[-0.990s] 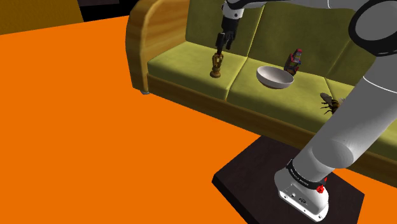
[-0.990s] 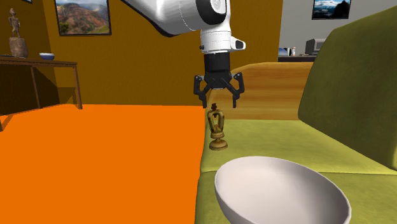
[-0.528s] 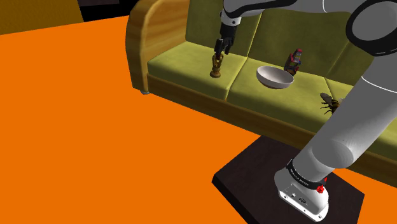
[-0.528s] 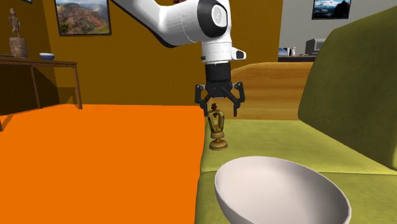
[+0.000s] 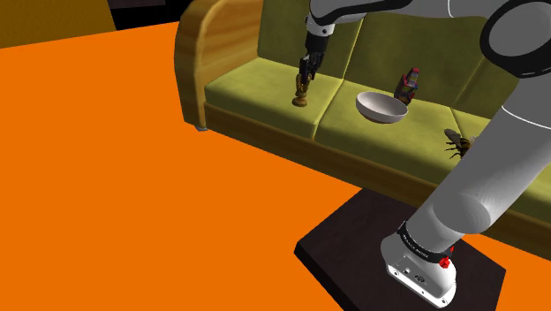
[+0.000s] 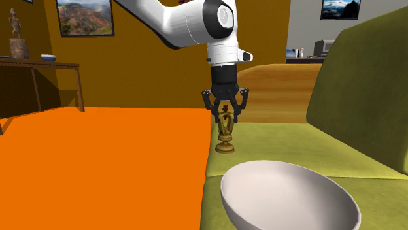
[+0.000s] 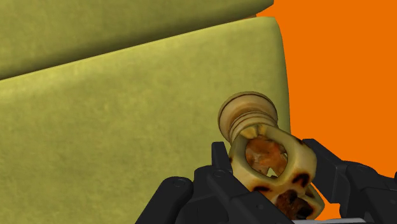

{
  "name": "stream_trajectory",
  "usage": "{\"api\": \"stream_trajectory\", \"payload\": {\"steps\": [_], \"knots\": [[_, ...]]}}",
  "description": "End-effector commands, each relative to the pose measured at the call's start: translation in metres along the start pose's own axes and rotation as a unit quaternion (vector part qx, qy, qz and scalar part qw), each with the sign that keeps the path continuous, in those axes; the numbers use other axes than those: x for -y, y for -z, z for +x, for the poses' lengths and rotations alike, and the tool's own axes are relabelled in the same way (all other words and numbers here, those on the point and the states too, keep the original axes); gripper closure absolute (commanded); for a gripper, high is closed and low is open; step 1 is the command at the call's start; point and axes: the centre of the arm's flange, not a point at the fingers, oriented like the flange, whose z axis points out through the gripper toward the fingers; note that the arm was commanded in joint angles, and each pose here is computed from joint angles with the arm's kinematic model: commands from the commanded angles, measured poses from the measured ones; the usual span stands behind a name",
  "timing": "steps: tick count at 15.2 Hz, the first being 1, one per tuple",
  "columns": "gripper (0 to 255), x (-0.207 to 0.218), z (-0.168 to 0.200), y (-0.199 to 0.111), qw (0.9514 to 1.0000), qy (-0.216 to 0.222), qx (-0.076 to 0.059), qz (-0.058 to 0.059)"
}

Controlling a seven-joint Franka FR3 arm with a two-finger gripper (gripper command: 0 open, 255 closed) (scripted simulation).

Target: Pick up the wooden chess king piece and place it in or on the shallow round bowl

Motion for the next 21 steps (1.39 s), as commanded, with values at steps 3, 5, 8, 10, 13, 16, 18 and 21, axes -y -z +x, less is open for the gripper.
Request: {"api": "stream_trajectory", "payload": {"steps": [3, 5, 8, 10, 13, 16, 18, 21], "knots": [[255, 0.0, 0.0, 0.0, 1.0, 0.0, 0.0, 0.0], [255, 0.0, 0.0, 0.0, 1.0, 0.0, 0.0, 0.0], [255, -0.001, 0.0, 0.005, 1.0, 0.0, 0.0, 0.0], [255, -0.001, 0.001, 0.016, 1.0, 0.0, 0.0, 0.0], [255, -0.002, 0.002, 0.031, 1.0, 0.0, 0.0, 0.0], [255, -0.003, 0.003, 0.047, 1.0, 0.0, 0.0, 0.0], [255, -0.004, 0.003, 0.058, 1.0, 0.0, 0.0, 0.0], [255, -0.005, 0.004, 0.073, 1.0, 0.0, 0.0, 0.0]]}}
